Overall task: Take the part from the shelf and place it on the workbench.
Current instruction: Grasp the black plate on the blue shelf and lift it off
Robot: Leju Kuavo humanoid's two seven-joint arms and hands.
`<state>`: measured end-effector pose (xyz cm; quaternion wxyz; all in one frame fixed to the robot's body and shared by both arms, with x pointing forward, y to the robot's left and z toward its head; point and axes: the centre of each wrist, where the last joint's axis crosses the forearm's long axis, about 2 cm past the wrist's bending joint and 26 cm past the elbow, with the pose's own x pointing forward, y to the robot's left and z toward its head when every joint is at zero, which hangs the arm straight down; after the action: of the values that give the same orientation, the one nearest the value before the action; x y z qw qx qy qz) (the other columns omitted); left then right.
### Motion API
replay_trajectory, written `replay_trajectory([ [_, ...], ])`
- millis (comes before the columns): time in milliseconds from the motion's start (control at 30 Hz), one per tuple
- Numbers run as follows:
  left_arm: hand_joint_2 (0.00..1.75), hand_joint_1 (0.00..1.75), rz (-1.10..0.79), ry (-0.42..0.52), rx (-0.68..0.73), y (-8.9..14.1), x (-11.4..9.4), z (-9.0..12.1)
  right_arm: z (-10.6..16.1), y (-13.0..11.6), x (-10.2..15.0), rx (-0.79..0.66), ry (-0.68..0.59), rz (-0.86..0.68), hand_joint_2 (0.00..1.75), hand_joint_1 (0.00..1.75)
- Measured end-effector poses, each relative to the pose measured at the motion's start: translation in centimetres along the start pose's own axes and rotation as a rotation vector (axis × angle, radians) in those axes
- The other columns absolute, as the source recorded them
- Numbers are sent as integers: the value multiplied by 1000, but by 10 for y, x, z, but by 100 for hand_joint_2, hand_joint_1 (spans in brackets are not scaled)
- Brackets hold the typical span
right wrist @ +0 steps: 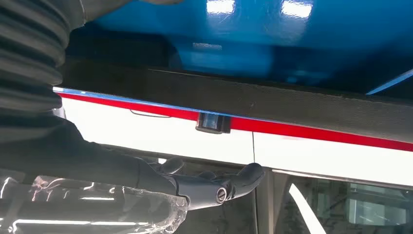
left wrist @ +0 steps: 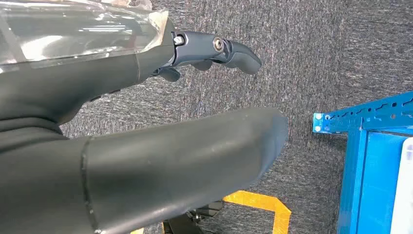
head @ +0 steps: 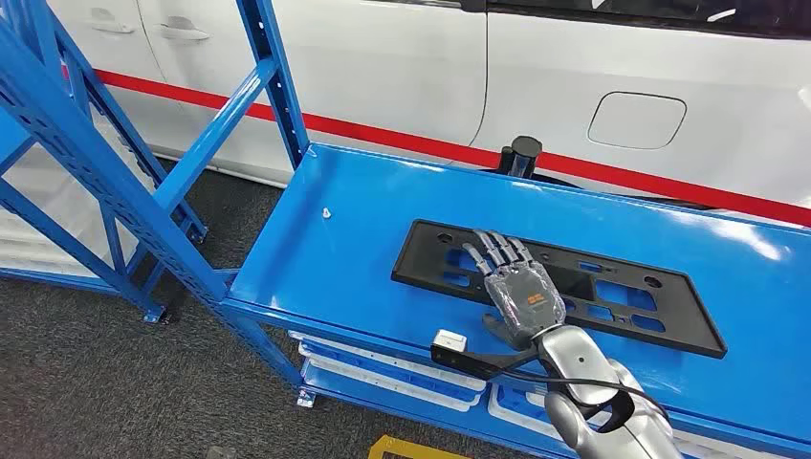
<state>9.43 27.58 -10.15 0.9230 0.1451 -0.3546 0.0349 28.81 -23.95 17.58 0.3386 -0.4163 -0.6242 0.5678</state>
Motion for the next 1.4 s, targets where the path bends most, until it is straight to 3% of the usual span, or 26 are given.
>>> replay_trajectory([
  [267, 0, 0, -1, 0, 1, 0, 0, 0, -2, 1, -2, 2, 18, 23, 175, 0],
  [500, 0, 0, -14, -3, -12, 0, 0, 0, -8, 7, -22, 20, 111, 86, 175, 0],
  [633, 0, 0, -28, 0, -18, 1, 0, 0, -10, 15, -41, 7, 198, 164, 175, 169],
  [667, 0, 0, -31, 1, -19, 1, 0, 0, -9, 19, -48, 4, 222, 196, 175, 174],
  [900, 0, 0, -35, 1, -15, 2, 0, -1, 4, 36, -81, 19, 300, 328, 175, 175],
  [1400, 0, 0, -6, -5, 31, 10, -5, -1, 2, 37, -94, -22, 327, 294, 175, 175],
])
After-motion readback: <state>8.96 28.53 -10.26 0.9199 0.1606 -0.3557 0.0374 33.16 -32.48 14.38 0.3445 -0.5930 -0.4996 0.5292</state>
